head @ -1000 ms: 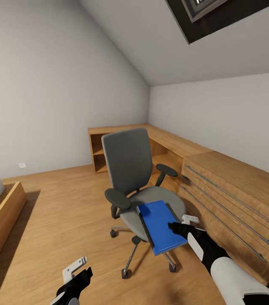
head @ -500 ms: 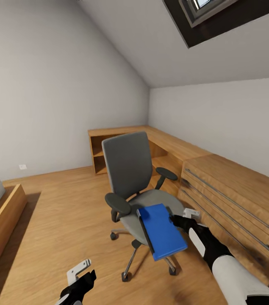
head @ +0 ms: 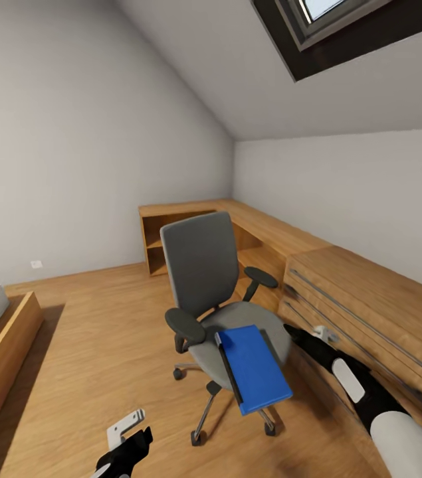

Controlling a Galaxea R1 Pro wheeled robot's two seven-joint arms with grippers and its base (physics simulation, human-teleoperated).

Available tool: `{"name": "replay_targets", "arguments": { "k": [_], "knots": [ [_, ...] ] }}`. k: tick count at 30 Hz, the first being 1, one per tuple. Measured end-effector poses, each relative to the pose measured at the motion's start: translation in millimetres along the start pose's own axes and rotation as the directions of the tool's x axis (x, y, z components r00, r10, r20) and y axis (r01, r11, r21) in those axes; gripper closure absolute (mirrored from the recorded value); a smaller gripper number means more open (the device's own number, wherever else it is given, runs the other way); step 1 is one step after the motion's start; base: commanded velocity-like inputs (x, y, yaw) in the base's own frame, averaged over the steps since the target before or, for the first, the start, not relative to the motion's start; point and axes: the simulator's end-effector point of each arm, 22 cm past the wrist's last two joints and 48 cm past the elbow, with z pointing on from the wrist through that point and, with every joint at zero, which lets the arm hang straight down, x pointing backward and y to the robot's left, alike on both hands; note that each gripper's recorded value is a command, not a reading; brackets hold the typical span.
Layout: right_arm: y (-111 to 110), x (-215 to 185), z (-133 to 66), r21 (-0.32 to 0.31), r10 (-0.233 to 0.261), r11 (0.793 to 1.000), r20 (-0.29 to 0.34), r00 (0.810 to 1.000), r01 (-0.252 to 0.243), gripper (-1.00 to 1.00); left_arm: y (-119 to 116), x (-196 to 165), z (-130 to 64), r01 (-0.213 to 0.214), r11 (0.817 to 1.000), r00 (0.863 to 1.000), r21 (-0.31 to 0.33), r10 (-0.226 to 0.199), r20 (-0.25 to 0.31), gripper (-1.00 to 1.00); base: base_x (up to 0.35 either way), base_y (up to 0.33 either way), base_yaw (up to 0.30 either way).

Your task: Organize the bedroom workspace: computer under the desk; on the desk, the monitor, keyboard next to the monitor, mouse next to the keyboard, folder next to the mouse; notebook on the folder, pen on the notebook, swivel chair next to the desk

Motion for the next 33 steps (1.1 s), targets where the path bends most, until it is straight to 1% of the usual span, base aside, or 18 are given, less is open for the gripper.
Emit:
{"name": "replay_targets", "arguments": {
  "k": [1,2,3,4,6,7,9,10,12,13,16,19,23,27,33],
  "knots": [
    [2.2,-1.7,-2.1,-0.021,0.019,1.000,0.003,1.000,-0.019,-1.00,-0.7,-1.1,-1.4,-0.001,1.000,1.000,0.000,0.001,0.000,-1.00,0.000,0.000,0.000],
    [5.4,-2.3,-5.6,-0.060,0.057,0.997,0.005,0.998,-0.057,-1.00,-2.0,-2.0,-2.9,-0.003,1.000,1.000,0.001,0.003,0.000,-1.00,0.000,0.000,0.000],
    [7.1,-2.5,-7.5,-0.078,0.078,0.994,0.005,0.997,-0.078,-1.00,-3.1,-3.2,-4.4,-0.004,1.000,1.000,0.002,0.004,0.000,-1.00,0.000,0.000,0.000],
    [7.4,0.4,-10.4,-0.103,0.121,0.987,0.001,0.993,-0.120,-1.00,-4.3,-5.1,-5.9,-0.003,1.000,1.000,0.003,0.003,0.004,-1.00,0.000,0.000,0.000],
    [6.7,2.1,-13.4,-0.118,0.167,0.979,-0.001,0.986,-0.166,-1.00,-5.1,-10.0,-8.5,0.003,1.000,1.000,0.002,-0.003,0.014,-1.00,0.000,0.000,0.000],
    [4.5,3.3,-15.5,-0.126,0.212,0.970,0.001,0.977,-0.210,-1.00,-5.4,-14.5,-9.8,0.012,1.000,1.000,0.003,-0.012,0.029,-1.00,0.000,0.000,0.000],
    [4.6,0.6,-17.7,-0.133,0.254,0.959,0.008,0.967,-0.251,-1.00,-6.4,-20.8,-12.5,0.023,1.000,0.999,0.004,-0.023,0.045,-1.00,0.000,0.000,0.000],
    [4.5,-2.5,-19.4,-0.143,0.290,0.948,0.017,0.957,-0.284,-1.00,-6.8,-25.5,-13.9,0.032,0.999,0.998,0.006,-0.032,0.060,-1.00,0.000,0.000,0.000],
    [7.3,-7.6,-21.4,-0.157,0.321,0.937,0.025,0.947,-0.313,-1.00,-8.0,-30.6,-16.8,0.038,0.999,0.997,0.008,-0.038,0.072,-1.00,0.000,0.000,0.000],
    [9.7,-11.4,-22.8,-0.172,0.345,0.927,0.032,0.938,-0.335,-1.00,-8.8,-33.4,-18.3,0.041,0.999,0.996,0.009,-0.042,0.079,-1.00,0.000,0.000,0.000],
    [14.5,-18.1,-25.5,-0.188,0.370,0.915,0.038,0.928,-0.357,-1.00,-10.8,-38.4,-22.5,0.044,0.999,0.995,0.010,-0.044,0.085,-1.00,0.000,0.000,0.000],
    [18.5,-23.8,-27.8,-0.197,0.383,0.909,0.040,0.923,-0.368,-1.00,-12.6,-42.7,-26.5,0.045,0.999,0.995,0.011,-0.046,0.088,-1.00,0.000,0.000,0.000],
    [24.4,-26.2,-31.0,-0.204,0.401,0.898,0.014,0.916,-0.390,-1.00,-14.7,-48.2,-31.9,0.046,0.999,0.995,0.012,-0.047,0.090,-1.00,0.000,0.000,0.000],
    [26.8,-30.8,-34.8,-0.202,0.409,0.894,-0.006,0.913,-0.401,-1.00,-17.3,-52.8,-37.2,0.046,0.999,0.995,0.013,-0.047,0.090,-1.00,0.000,0.000,0.000],
    [29.4,-40.0,-39.8,-0.197,0.414,0.891,-0.012,0.910,-0.409,-1.00,-20.5,-59.9,-45.1,0.045,0.999,0.995,0.015,-0.046,0.090,-1.00,0.000,0.000,0.000]
  ]
}}
